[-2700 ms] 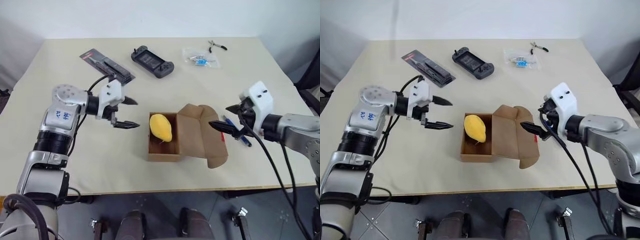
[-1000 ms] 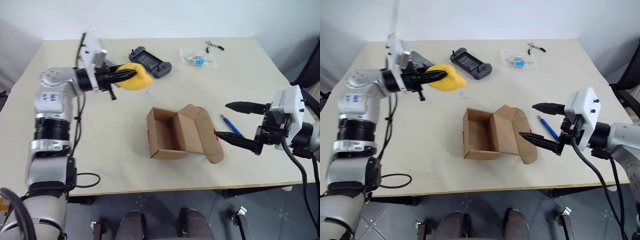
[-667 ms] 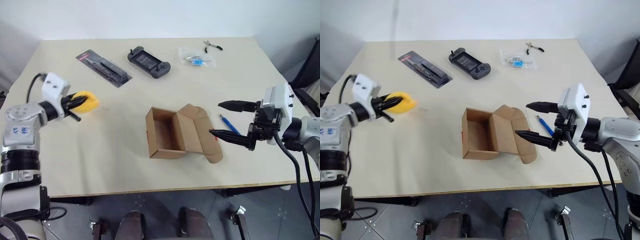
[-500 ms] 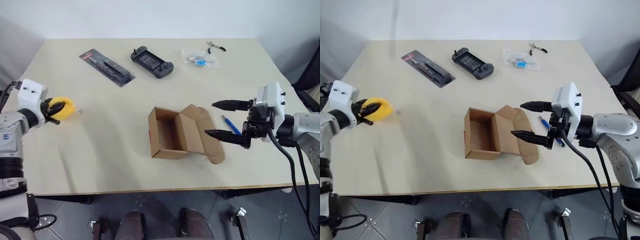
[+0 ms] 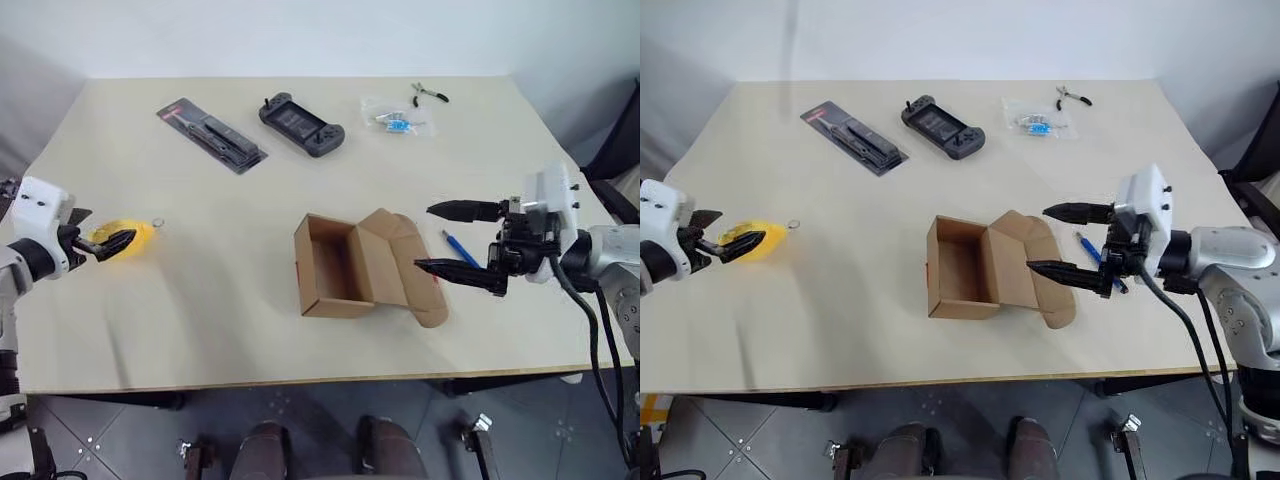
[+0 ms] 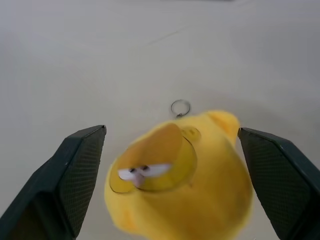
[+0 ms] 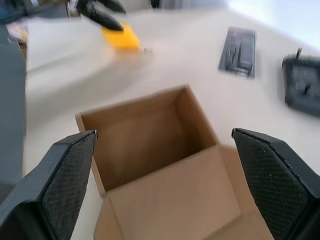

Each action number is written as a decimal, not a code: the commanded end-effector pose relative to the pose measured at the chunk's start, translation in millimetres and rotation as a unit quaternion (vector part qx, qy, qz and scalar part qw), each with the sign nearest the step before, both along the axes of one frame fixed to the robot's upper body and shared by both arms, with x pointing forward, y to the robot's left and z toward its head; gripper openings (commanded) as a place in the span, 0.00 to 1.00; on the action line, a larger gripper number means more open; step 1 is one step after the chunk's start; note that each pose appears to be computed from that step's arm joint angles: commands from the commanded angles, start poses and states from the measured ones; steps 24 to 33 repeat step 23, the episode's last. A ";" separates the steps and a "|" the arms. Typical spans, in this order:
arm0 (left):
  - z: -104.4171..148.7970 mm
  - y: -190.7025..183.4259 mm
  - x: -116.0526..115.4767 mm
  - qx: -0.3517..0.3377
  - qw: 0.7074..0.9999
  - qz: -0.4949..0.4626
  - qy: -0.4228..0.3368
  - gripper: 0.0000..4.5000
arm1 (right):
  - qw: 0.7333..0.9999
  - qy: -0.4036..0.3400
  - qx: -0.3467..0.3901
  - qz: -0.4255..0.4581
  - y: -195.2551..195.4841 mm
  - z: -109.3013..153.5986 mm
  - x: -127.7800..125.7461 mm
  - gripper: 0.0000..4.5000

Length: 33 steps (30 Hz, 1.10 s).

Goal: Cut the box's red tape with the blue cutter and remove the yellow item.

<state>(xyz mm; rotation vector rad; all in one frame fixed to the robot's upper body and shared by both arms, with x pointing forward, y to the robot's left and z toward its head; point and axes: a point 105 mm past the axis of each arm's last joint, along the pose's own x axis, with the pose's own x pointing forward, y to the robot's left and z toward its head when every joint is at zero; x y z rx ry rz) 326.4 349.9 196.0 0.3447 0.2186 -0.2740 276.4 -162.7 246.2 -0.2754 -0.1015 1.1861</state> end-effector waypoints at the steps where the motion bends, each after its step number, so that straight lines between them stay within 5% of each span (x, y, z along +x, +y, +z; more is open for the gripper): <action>1: 17.8 -6.9 -13.0 -0.007 0.999 -0.045 -0.028 1.00 | 0.999 -0.026 0.025 0.002 -12.3 12.9 -5.4 1.00; 7: 12.3 -27.2 -28.3 -0.012 0.993 -0.116 -0.036 1.00 | 0.999 -0.009 0.040 0.005 -44.4 7.7 -17.5 1.00; 13: 20.4 -60.7 -46.1 -0.099 0.967 -0.218 -0.082 1.00 | 0.999 0.004 0.049 -0.006 -67.3 1.3 -27.0 1.00; 18: -4.9 -93.3 -65.0 -0.094 0.952 -0.291 -0.016 1.00 | 0.998 0.022 0.030 -0.047 -85.7 -10.4 -29.3 1.00; 22: -23.3 -102.1 -73.4 -0.086 0.945 -0.314 0.026 1.00 | 0.998 0.033 0.029 -0.052 -91.6 -20.0 -36.2 1.00; 33: -22.9 -101.8 -73.7 -0.088 0.945 -0.313 0.022 1.00 | 0.997 0.041 0.028 -0.057 -94.1 -24.5 -38.2 1.00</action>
